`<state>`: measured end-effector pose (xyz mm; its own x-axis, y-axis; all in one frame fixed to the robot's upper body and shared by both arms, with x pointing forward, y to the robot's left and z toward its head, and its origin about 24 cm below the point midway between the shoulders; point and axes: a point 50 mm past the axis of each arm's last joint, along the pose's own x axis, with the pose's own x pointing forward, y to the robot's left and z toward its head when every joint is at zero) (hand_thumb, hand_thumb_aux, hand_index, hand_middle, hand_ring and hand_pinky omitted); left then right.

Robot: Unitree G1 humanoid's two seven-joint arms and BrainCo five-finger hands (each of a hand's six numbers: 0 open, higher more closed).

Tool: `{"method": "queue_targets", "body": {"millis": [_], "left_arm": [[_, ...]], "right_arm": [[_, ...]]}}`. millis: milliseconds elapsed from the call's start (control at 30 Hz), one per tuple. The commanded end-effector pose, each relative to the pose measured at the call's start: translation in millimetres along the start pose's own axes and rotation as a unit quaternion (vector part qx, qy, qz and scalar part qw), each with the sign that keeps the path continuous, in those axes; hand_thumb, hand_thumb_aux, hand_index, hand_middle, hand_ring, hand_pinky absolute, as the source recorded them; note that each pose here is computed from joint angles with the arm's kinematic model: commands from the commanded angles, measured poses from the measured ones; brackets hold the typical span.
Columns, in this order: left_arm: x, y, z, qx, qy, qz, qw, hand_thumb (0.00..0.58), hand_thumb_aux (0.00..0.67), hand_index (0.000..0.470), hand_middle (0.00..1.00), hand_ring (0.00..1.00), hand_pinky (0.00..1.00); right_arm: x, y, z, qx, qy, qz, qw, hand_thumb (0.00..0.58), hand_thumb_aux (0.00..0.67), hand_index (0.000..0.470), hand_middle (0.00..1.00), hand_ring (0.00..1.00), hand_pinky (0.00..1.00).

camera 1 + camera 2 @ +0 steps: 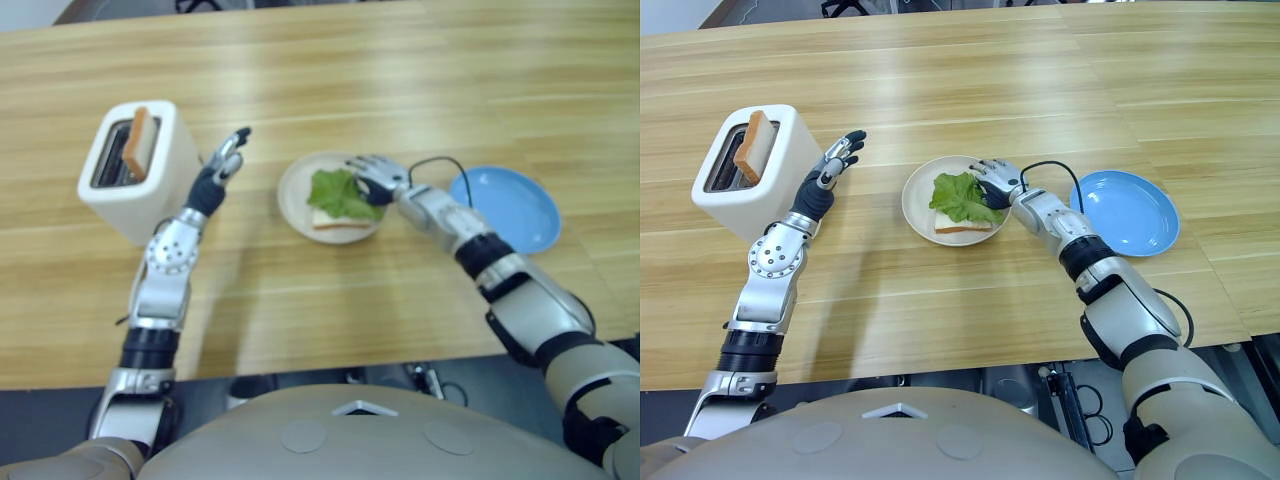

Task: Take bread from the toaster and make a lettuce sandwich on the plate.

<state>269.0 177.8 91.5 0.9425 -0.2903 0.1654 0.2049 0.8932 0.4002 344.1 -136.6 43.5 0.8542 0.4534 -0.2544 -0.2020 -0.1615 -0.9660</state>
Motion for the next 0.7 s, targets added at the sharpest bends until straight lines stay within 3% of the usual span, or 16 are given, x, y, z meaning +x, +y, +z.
{"method": "queue_targets", "body": {"millis": [33,467,700], "left_arm": [[0,-1,-3,0.003,0.009,-0.005,1.0,0.0,0.0,0.0,0.0,0.0,0.0],[0,1,3,0.017,-0.002,-0.004,1.0,0.0,0.0,0.0,0.0,0.0,0.0],[-8,54,70,0.182,-0.102,0.07,0.976,0.0,0.0,0.0,0.0,0.0,0.0]], "right_arm": [[-5,-5,-2,-0.011,0.009,-0.006,1.0,0.0,0.0,0.0,0.0,0.0,0.0],[-34,-47,-22,-0.042,0.067,-0.075,0.994,0.0,0.0,0.0,0.0,0.0,0.0],[-65,-83,-21,-0.023,0.08,-0.158,0.984,0.0,0.0,0.0,0.0,0.0,0.0]]}}
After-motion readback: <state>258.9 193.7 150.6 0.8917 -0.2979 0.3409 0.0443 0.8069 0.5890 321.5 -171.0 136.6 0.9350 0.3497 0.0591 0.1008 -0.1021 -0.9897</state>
